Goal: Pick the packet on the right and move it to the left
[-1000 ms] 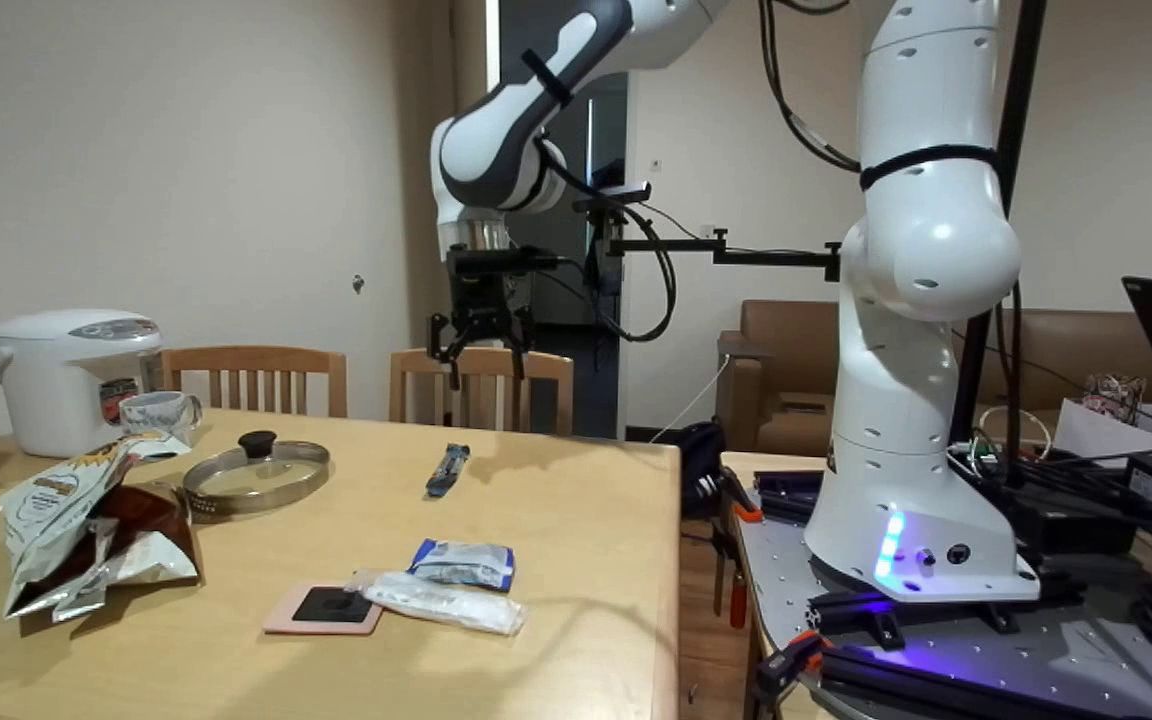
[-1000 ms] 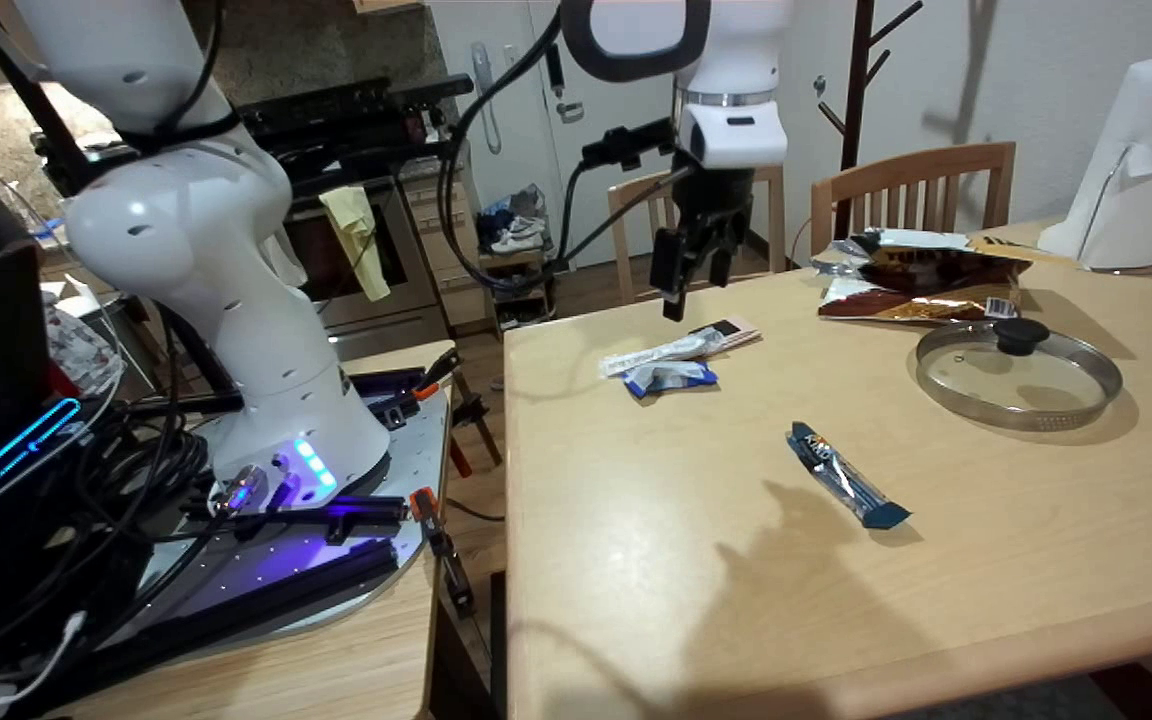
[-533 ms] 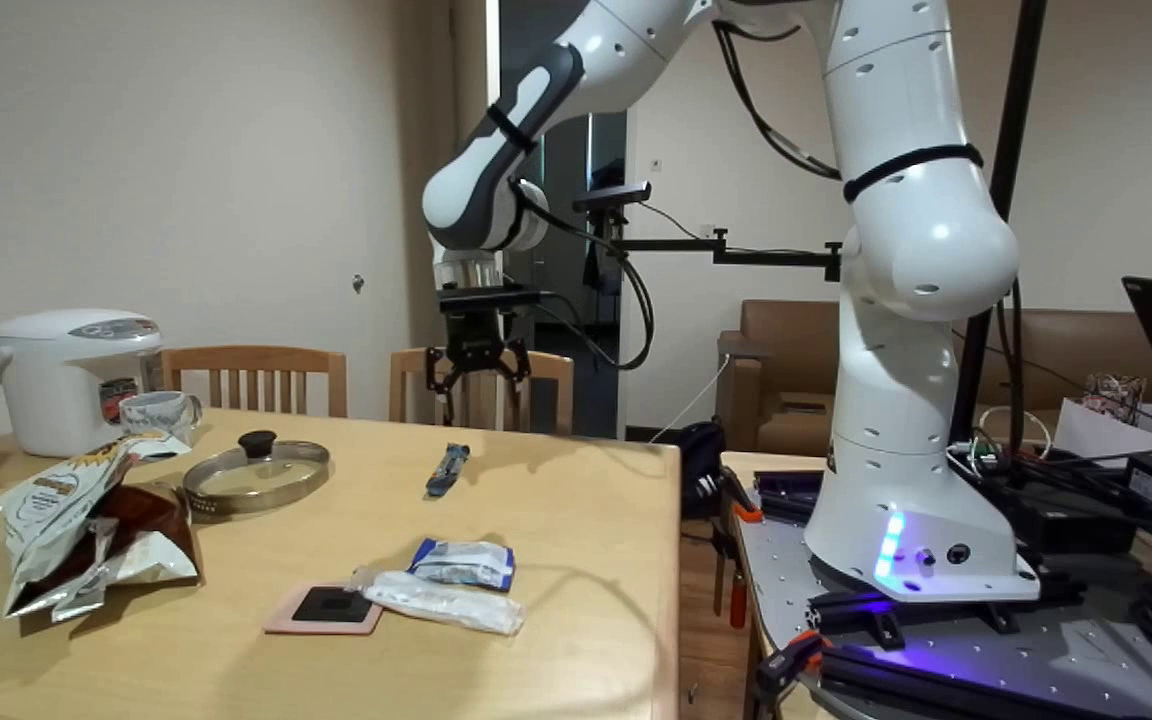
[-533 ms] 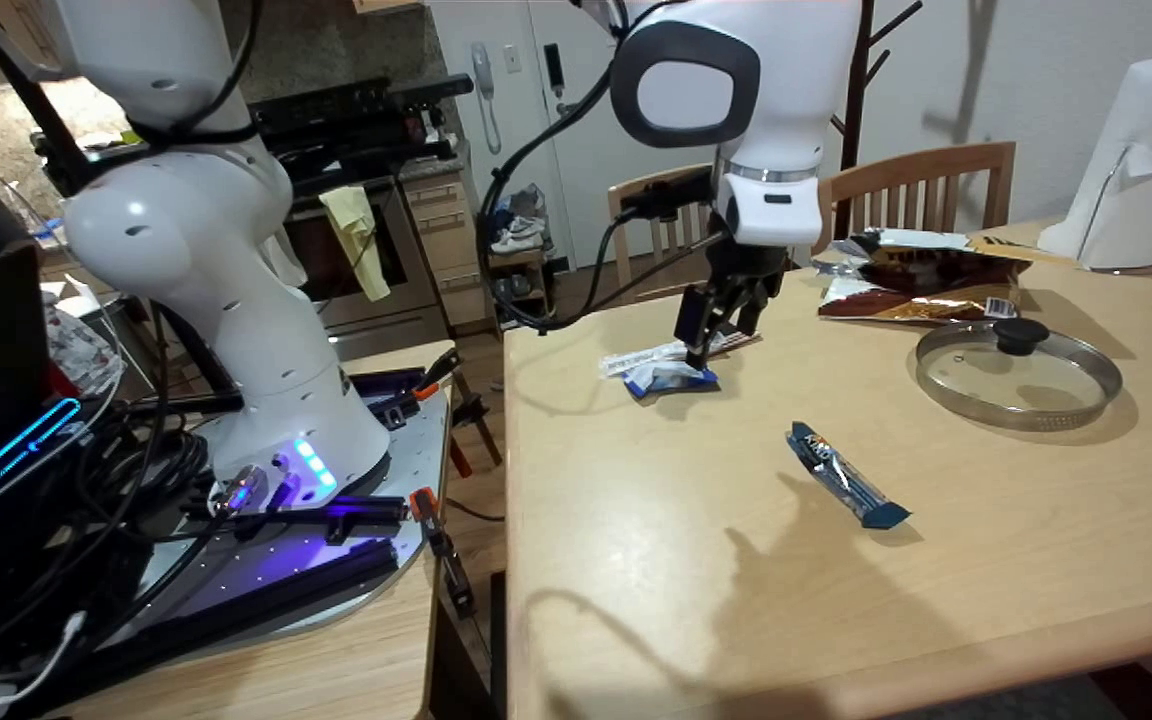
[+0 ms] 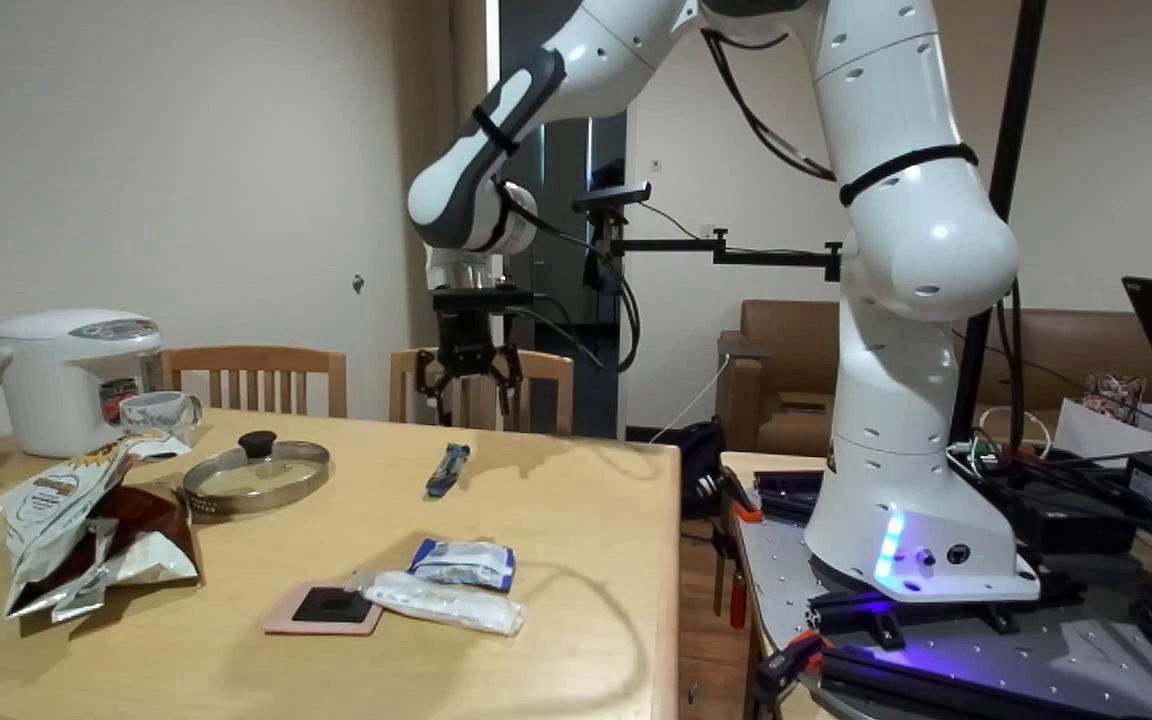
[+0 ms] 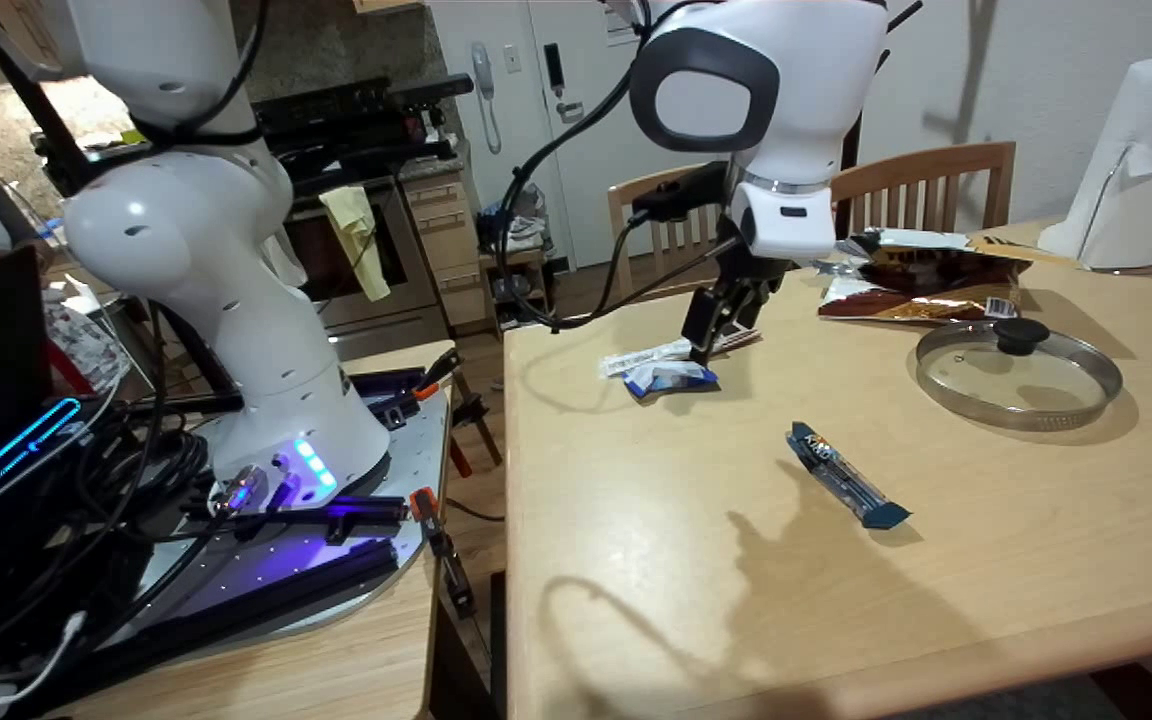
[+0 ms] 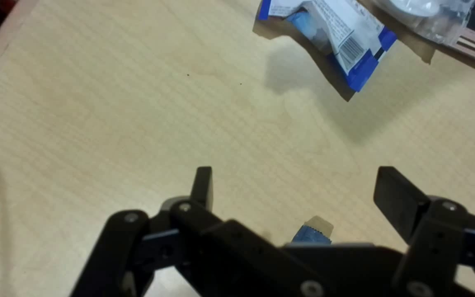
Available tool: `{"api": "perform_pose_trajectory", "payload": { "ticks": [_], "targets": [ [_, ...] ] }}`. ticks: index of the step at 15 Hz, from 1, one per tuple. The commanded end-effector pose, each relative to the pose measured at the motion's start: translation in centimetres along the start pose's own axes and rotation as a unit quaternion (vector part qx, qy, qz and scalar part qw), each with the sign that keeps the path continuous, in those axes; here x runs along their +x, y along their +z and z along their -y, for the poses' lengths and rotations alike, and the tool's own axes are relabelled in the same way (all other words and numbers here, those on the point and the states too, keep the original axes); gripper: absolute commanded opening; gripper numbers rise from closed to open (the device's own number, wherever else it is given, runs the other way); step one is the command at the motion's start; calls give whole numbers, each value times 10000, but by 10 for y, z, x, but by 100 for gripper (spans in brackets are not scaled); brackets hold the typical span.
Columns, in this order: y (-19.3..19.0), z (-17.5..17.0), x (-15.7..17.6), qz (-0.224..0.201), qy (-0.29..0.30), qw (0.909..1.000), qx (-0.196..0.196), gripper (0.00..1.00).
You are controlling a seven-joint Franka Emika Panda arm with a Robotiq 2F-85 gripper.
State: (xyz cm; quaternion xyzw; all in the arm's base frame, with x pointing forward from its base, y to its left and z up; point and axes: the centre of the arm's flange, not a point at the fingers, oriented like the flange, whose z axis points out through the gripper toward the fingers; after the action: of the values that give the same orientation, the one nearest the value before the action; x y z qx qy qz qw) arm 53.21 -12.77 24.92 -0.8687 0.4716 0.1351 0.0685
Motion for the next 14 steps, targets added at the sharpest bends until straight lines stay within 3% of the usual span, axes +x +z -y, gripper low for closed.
{"api": "perform_pose_trajectory", "payload": {
  "ticks": [1, 4, 6, 11, 14],
  "targets": [
    [0, 0, 0, 44, -6, 10000, 9, 100],
    [-1, 1, 1, 69, -6, 10000, 19, 100],
    [-15, 9, -10, -166, -34, 9998, 54, 100],
    [-39, 45, 12, -903, 1018, 9902, 326, 100],
    [-36, 73, 28, -946, 1440, 9844, 361, 100]
  ]
}}
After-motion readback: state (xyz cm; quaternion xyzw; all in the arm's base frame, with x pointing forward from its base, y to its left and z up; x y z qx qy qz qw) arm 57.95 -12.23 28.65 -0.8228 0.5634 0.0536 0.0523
